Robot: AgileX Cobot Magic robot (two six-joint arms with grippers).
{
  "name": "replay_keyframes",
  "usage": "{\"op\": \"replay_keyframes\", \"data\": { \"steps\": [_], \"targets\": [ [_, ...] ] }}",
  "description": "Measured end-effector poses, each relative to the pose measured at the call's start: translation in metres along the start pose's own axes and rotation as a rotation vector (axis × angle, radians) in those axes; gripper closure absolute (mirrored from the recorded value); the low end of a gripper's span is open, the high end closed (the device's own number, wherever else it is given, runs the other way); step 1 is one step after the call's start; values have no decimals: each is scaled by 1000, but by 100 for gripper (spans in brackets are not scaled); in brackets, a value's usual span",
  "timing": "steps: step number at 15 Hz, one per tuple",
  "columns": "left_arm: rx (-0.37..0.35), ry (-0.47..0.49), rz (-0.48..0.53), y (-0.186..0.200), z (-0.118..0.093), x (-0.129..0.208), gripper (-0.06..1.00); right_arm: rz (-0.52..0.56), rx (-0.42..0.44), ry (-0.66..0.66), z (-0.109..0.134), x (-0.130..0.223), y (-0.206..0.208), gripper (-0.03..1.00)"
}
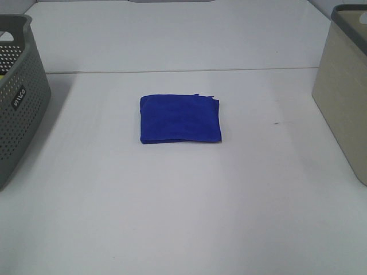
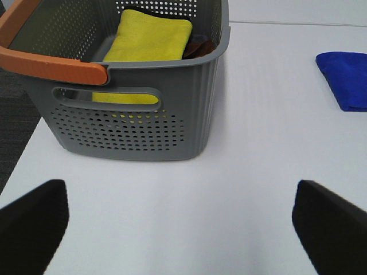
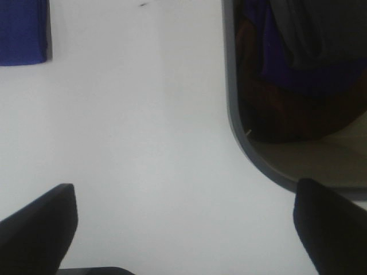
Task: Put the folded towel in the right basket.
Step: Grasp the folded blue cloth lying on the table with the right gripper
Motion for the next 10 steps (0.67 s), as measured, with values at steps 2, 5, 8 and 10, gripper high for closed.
{"op": "replay_keyframes", "data": {
  "steps": [2, 5, 8, 10],
  "targets": [
    [0, 0, 0, 0, 0, 0, -4, -24, -67, -28, 3, -51, -9, 1],
    [0, 0, 0, 0, 0, 0, -4, 2, -174, -65, 12, -95, -39, 2],
    [-1, 0, 0, 0, 0, 0, -4, 74, -237, -9, 44, -114, -85, 2],
    [-1, 0, 0, 0, 0, 0, -4, 139, -293, 30, 76, -122, -129, 2]
  ]
}}
Point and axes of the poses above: a point on each arm's last joint axis where the gripper is mounted, y pointing back along that axis away from the gripper, z along the wrist's bending axis when the last joint is at zero, x = y × z, the point moved 4 cm from there along -y, pointing out along that axis toward the gripper, and after that the axes turned 10 degrees about y, right-handed, at the moved point
